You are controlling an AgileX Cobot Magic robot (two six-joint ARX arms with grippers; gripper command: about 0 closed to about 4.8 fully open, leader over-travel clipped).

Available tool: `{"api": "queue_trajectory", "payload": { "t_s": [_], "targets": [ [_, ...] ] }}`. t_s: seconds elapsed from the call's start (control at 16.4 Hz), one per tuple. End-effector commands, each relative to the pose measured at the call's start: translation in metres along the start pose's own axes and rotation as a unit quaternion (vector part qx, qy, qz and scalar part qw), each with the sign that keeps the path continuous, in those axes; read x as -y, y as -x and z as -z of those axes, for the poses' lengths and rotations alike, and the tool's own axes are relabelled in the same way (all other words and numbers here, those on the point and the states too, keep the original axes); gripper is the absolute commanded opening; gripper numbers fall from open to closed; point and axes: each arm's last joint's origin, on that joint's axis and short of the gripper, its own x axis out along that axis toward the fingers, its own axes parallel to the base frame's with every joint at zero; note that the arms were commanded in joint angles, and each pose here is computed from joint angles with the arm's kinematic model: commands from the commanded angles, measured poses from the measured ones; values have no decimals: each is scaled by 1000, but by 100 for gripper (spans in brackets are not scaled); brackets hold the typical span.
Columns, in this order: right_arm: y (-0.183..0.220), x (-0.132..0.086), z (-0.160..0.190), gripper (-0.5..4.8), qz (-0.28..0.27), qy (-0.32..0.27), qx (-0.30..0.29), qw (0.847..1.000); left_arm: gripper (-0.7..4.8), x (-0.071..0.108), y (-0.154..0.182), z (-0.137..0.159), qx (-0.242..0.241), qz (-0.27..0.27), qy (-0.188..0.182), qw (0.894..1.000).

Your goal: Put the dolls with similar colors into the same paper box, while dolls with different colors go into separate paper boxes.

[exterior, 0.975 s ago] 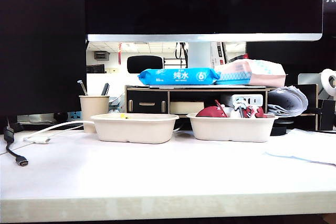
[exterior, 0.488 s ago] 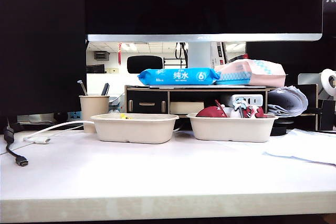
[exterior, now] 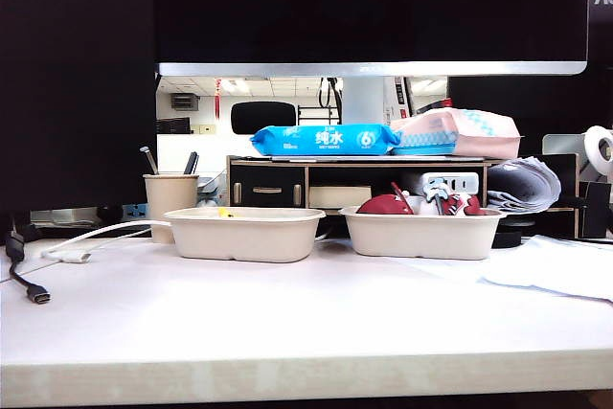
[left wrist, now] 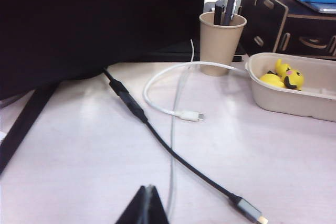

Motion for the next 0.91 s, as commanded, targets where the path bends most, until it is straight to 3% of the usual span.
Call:
{"api": "queue_trajectory", "payload": {
  "t_s": [0.06,0.3,0.49,0.91],
  "targets": [
    [4,1,40,0,1,-3,-32,999,-5,0,0,-1,6,2,-2,1000],
    [21,1,90,0,2,-6,-154,988,-5,0,0,-1,6,2,-2,1000],
    [28,2,103,0,4,-7,-216,976,-5,0,0,-1,6,2,-2,1000],
    [31,2,107,0,5,-6,-238,971,-5,0,0,-1,6,2,-2,1000]
  ]
}}
